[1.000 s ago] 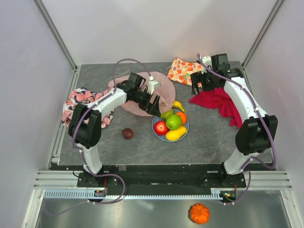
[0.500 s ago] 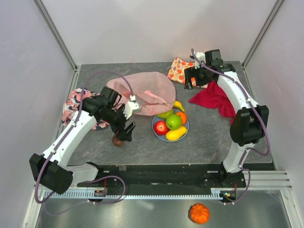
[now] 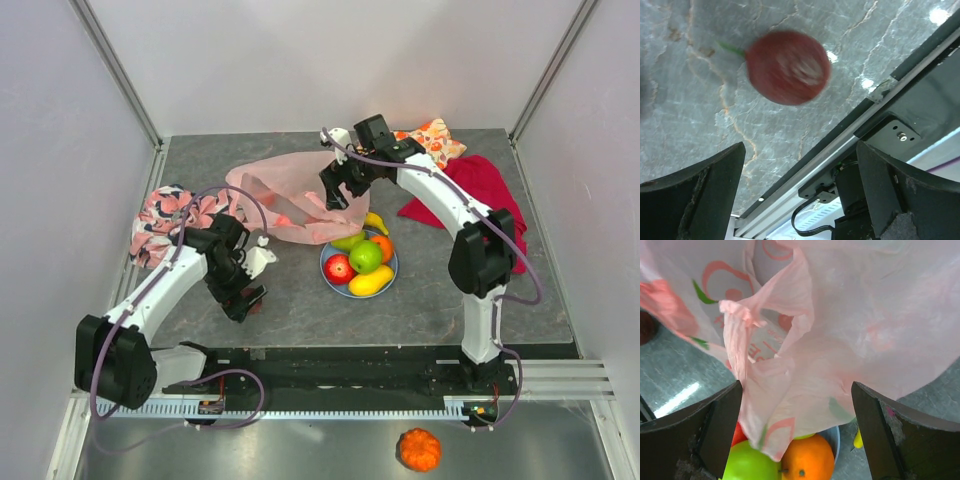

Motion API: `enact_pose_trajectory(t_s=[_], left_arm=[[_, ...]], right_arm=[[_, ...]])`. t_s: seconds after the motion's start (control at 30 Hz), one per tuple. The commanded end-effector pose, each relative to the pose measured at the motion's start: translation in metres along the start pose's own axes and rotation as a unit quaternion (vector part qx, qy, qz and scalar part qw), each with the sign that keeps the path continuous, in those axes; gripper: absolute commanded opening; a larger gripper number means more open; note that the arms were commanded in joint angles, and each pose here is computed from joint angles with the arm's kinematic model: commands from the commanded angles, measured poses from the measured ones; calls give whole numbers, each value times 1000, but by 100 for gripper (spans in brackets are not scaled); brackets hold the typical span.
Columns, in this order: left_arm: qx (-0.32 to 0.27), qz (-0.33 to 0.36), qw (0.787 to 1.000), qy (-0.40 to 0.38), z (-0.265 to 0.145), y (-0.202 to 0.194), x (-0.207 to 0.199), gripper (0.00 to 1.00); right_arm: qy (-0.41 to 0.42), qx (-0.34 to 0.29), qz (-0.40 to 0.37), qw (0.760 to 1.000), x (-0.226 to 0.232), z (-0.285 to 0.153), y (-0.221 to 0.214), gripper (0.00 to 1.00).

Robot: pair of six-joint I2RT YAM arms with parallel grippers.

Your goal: Take the fake fruits out of the plastic bag

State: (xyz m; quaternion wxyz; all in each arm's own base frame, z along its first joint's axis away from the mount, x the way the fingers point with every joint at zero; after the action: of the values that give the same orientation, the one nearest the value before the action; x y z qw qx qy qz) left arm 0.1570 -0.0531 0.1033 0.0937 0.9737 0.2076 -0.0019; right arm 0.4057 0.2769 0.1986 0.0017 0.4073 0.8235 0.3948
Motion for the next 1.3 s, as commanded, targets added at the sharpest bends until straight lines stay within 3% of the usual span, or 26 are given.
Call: enact_pose_trajectory(t_s=[0.0, 0.1, 0.27, 0.37, 0.47, 0.5, 0.57, 0.77, 1.07, 1.1, 1.13, 1.17, 1.27], left_arm=[[-22, 9, 999, -29, 3, 14, 1, 99], [-45, -1, 998, -45, 14, 25, 2, 99], [-44, -14, 999, 4, 31, 35, 32, 99], [-75, -15, 997, -12, 34, 54, 37, 99], [-102, -19, 994, -37, 34, 72, 38, 99], [-106, -21, 993, -41, 36, 76, 40, 99], [-111, -21, 993, -45, 35, 84, 41, 99], [-98, -10, 993, -68, 38, 85, 32, 98], [-61, 2, 997, -54, 38, 67, 30, 98], [-61, 0, 996, -61, 40, 67, 28, 98], [-58, -1, 996, -67, 42, 67, 27, 98], [-55, -3, 996, -73, 44, 67, 25, 97], [-40, -6, 995, -92, 53, 63, 17, 91]], right_arm=[[-15, 24, -14, 1000, -12, 15, -5, 98], [-23, 33, -24, 999, -6, 23, -8, 98], [-81, 47, -58, 994, -10, 44, -10, 97], [-114, 35, -58, 991, -28, 58, -1, 74], [-124, -4, -42, 991, -55, 70, 28, 42], [-131, -28, -49, 990, -63, 73, 46, 20], [-149, -70, -63, 984, -73, 72, 72, 0], [-187, -191, -64, 962, -83, 44, 140, 0], [-160, -290, -70, 941, -82, -21, 188, 2], [-160, -279, -63, 945, -89, -14, 179, 6], [-153, -281, -62, 945, -88, -11, 178, 17], [-151, -280, -57, 947, -87, -12, 175, 44], [-158, -274, -27, 948, -90, -12, 167, 68]])
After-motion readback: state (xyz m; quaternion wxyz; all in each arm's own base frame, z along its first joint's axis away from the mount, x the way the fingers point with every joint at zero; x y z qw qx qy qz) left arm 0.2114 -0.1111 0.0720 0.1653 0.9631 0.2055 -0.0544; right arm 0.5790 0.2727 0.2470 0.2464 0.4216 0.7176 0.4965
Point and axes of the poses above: each gripper's point midway between its finger pads, its own z axis out along the fingers, its own x axis along the line the jaws close on, y = z × x, the point moved 2 cm from there along -z, back along the fingers, and after that the axes turned 13 degrees about z, right-handed, at the moved point
